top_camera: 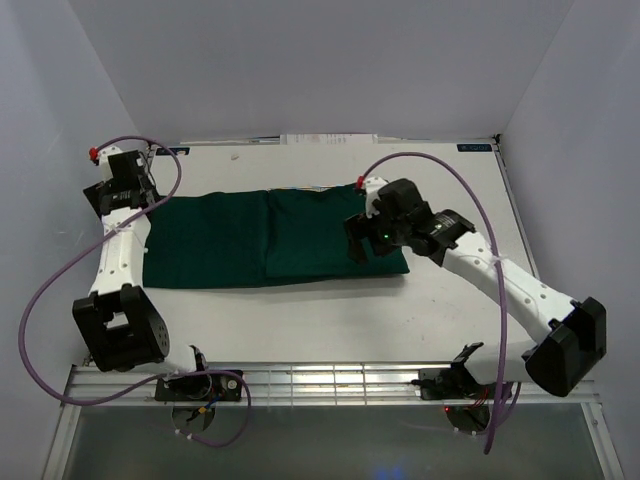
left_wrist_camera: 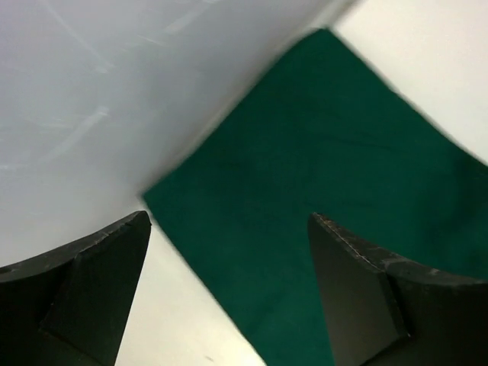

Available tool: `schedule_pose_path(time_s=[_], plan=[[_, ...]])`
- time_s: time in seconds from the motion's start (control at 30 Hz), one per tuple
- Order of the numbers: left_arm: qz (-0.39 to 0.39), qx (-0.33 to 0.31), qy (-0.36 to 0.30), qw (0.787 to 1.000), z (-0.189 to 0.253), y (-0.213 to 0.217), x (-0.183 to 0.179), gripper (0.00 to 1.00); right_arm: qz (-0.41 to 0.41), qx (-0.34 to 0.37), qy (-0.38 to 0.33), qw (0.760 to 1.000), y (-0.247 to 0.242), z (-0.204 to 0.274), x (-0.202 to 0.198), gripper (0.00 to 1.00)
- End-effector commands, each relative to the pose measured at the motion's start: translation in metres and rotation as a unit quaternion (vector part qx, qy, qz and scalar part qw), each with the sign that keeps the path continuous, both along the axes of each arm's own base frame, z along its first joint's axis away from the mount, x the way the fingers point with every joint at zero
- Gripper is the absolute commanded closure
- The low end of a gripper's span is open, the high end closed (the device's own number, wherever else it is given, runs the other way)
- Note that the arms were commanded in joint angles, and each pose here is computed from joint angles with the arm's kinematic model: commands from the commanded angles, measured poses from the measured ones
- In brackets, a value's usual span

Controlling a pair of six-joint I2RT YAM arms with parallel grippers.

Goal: Open and lay out the surgical kit
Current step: Open the surgical kit at the center of the board.

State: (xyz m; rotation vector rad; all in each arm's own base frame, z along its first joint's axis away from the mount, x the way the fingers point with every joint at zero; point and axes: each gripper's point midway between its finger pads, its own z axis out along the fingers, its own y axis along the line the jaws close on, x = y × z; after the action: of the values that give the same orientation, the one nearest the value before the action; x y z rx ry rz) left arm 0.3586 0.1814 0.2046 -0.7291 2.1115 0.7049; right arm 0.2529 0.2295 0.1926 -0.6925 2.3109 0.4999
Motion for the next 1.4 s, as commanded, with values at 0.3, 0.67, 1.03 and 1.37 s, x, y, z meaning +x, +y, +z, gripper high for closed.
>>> schedule_pose_path(time_s=[0.3, 0.67, 1.03, 1.37], plan=[[-0.141, -0.315, -0.109, 0.932, 0.001, -0.146, -0.045, 0.02, 0.238, -0.107, -0.161, 0.952, 0.173, -0.017, -0.02, 0.07], [-0.112, -0.259, -0.121, 0.952, 0.02, -0.126, -0.044, 0.02, 0.293, -0.17, -0.218, 0.915, 0.231, -0.053, -0.02, 0.0], [-0.111, -0.253, -0.104, 0.955, 0.013, -0.129, -0.042, 0.02, 0.293, -0.188, -0.24, 0.906, 0.252, -0.067, -0.011, 0.25], [-0.112, -0.254, -0.097, 0.956, 0.008, -0.13, -0.037, 0.02, 0.307, -0.198, -0.226, 0.903, 0.249, -0.079, -0.016, 0.49]])
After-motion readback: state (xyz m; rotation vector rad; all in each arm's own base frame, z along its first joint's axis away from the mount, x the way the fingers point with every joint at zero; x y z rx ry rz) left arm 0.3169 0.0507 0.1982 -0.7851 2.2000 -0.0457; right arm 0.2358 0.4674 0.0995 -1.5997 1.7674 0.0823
